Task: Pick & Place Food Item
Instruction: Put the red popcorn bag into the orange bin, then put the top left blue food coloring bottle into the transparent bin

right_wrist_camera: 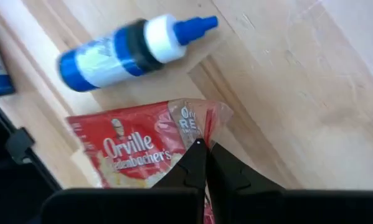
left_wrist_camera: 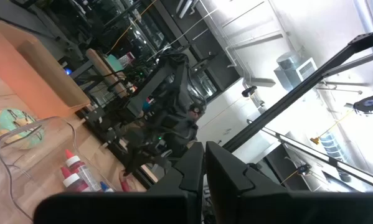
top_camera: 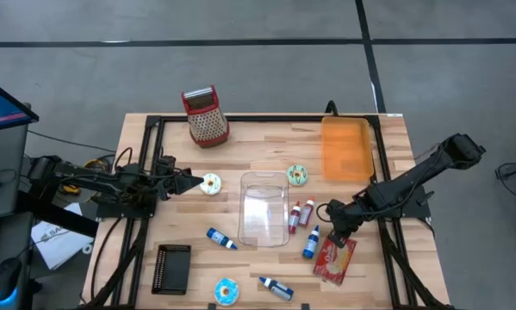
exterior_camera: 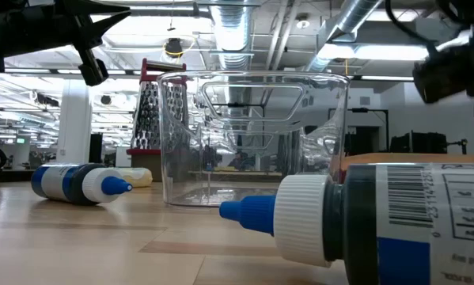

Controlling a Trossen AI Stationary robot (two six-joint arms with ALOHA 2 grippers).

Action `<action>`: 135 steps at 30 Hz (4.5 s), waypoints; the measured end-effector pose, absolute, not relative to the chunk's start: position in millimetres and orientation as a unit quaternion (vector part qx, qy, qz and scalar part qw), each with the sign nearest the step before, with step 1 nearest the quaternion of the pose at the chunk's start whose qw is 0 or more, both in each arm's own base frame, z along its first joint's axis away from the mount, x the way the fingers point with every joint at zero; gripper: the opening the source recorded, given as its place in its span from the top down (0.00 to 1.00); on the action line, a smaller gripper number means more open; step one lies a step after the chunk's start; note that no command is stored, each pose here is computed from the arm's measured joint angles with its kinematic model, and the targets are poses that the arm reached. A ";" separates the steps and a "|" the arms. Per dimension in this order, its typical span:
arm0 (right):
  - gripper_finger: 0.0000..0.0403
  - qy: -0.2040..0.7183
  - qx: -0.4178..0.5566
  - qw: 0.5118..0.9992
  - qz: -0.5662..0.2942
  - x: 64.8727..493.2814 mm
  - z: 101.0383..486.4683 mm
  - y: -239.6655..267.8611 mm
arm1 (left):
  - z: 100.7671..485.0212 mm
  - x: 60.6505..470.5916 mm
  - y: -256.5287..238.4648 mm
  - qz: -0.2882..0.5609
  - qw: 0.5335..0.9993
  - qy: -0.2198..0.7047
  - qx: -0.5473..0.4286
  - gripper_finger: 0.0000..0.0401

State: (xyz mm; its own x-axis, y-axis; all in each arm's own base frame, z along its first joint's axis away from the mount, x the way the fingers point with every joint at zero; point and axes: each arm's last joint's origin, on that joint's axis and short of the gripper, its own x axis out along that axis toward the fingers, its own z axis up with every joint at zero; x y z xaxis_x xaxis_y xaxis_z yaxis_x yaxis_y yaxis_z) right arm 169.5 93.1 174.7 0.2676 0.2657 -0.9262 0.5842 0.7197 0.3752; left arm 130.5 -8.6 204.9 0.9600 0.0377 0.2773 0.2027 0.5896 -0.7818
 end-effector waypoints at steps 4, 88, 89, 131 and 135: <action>1.00 0.601 0.352 0.708 -0.116 170.5 197.6 102.4 | 204.9 130.5 -8.6 -0.047 0.882 -0.133 -0.451 0.96; 1.00 -0.236 0.438 0.509 -0.703 161.8 217.7 -102.3 | 206.9 129.9 -10.2 -0.076 0.885 -0.131 -0.440 0.96; 1.00 -0.239 0.440 0.508 -0.701 161.2 213.6 -102.5 | 206.9 129.9 -10.2 -0.076 0.885 -0.131 -0.440 0.96; 0.61 0.032 0.401 0.658 -0.637 140.0 200.7 -37.3 | 209.1 129.1 -11.4 -0.100 0.883 -0.133 -0.439 0.96; 0.61 0.041 0.390 0.706 -0.589 130.5 213.3 -26.1 | 209.1 129.1 -11.4 -0.100 0.883 -0.133 -0.439 0.96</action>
State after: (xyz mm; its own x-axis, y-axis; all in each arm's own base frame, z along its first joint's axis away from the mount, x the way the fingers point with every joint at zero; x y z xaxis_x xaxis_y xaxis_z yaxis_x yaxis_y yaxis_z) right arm 130.5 -26.1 213.3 0.3022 -0.8006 -0.5174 0.8639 0.0005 0.5037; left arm 129.1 -11.4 209.1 0.9447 -0.0605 0.3222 0.2935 0.5942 -0.7489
